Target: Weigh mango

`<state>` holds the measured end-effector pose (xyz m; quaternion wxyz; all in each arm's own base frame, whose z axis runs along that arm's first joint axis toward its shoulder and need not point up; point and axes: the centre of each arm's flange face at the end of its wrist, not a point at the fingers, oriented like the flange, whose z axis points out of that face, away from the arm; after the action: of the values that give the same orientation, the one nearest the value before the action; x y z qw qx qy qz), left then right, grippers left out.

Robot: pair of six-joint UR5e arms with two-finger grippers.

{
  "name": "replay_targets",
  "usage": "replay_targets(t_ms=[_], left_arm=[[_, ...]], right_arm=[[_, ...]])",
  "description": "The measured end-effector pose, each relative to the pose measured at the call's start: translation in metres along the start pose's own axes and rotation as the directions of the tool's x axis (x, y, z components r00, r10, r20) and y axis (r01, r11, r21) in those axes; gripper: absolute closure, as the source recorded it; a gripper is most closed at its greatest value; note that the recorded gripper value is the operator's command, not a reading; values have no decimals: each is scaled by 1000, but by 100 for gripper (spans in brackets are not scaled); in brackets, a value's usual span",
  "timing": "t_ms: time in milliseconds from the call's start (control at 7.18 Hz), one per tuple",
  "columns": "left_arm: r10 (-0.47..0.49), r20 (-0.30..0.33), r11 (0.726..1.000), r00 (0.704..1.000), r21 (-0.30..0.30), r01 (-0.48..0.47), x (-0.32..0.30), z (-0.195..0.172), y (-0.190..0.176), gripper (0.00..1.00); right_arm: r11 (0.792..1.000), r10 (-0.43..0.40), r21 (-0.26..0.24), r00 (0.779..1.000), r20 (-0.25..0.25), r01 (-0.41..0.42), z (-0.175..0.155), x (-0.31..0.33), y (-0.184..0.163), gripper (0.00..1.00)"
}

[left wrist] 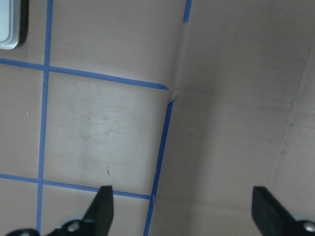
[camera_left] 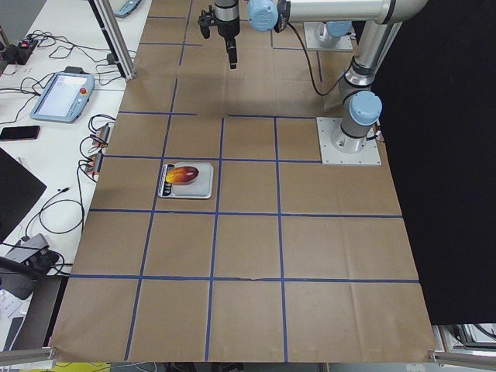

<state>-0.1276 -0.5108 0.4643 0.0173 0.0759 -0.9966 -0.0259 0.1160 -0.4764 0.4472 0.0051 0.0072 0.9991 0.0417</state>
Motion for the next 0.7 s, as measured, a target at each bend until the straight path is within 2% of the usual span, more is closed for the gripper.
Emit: replay_targets(t_ms=[278, 696], left_arm=[[80, 14, 997, 997, -1, -80, 11, 2, 6, 1], [214, 31, 977, 976, -2, -214, 11, 1, 8, 1]], right_arm=[[1000, 0, 0, 1000, 0, 0, 0, 0, 0, 0], [1000, 0, 0, 1000, 0, 0, 0, 0, 0, 0]])
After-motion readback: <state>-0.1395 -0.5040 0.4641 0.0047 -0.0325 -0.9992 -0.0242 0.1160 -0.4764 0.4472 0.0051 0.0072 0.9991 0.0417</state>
